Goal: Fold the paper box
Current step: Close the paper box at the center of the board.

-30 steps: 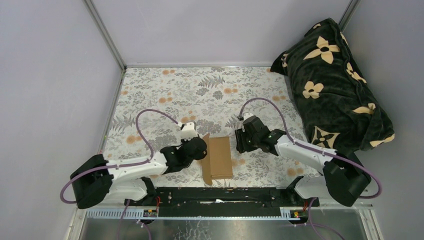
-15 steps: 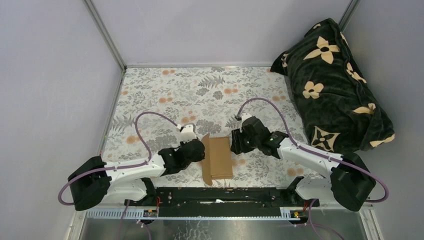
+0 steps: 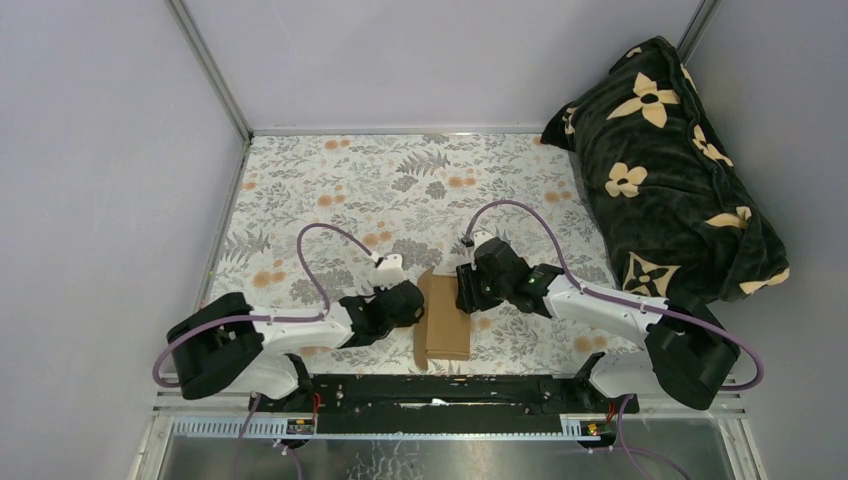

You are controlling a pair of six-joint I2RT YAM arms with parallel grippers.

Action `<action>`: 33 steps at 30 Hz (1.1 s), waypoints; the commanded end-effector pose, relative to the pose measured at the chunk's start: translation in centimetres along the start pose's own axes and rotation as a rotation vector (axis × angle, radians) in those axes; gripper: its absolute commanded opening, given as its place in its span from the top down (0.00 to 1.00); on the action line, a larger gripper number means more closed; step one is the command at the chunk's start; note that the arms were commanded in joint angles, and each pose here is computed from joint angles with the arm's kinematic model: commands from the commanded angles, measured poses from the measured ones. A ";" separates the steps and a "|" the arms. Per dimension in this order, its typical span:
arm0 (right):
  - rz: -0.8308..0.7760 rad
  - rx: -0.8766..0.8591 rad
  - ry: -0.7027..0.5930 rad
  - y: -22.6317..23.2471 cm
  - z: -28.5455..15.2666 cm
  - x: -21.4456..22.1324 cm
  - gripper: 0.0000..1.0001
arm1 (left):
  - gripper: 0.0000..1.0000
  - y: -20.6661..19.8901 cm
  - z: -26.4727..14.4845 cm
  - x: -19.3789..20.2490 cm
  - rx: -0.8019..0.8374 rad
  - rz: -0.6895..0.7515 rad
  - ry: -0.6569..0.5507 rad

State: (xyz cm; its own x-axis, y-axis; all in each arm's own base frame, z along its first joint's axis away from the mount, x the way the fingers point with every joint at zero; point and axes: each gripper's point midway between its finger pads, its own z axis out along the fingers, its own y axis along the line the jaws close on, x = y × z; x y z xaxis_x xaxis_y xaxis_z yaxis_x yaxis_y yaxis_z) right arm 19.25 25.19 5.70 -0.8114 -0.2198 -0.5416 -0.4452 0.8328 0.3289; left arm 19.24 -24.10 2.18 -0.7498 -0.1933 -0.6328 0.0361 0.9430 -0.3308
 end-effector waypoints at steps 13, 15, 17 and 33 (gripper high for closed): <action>0.032 0.042 -0.066 -1.0 -0.6 0.2 0.52 | 0.90 -4.1 0.9 -1.8 0.078 -0.029 -0.040; 0.036 0.070 -0.068 -1.6 -0.5 0.4 0.63 | 0.90 -4.4 1.0 -1.9 0.081 -0.030 -0.039; 0.045 0.076 -0.069 -1.8 -0.4 0.8 0.69 | 0.90 -4.6 1.1 -1.9 0.085 -0.026 -0.036; 0.104 0.117 -0.070 -3.9 0.1 3.8 0.72 | 0.90 -6.7 2.3 -1.8 0.105 -0.004 -0.020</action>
State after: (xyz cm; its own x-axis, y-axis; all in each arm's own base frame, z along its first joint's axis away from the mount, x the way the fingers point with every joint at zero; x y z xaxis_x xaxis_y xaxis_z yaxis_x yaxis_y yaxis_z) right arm 19.51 23.76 5.26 -0.7876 -0.0553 -0.6137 -0.3518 0.8580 0.3742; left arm 20.91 -27.95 1.83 -0.7617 -0.1688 -0.6255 0.0629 0.9416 -0.3307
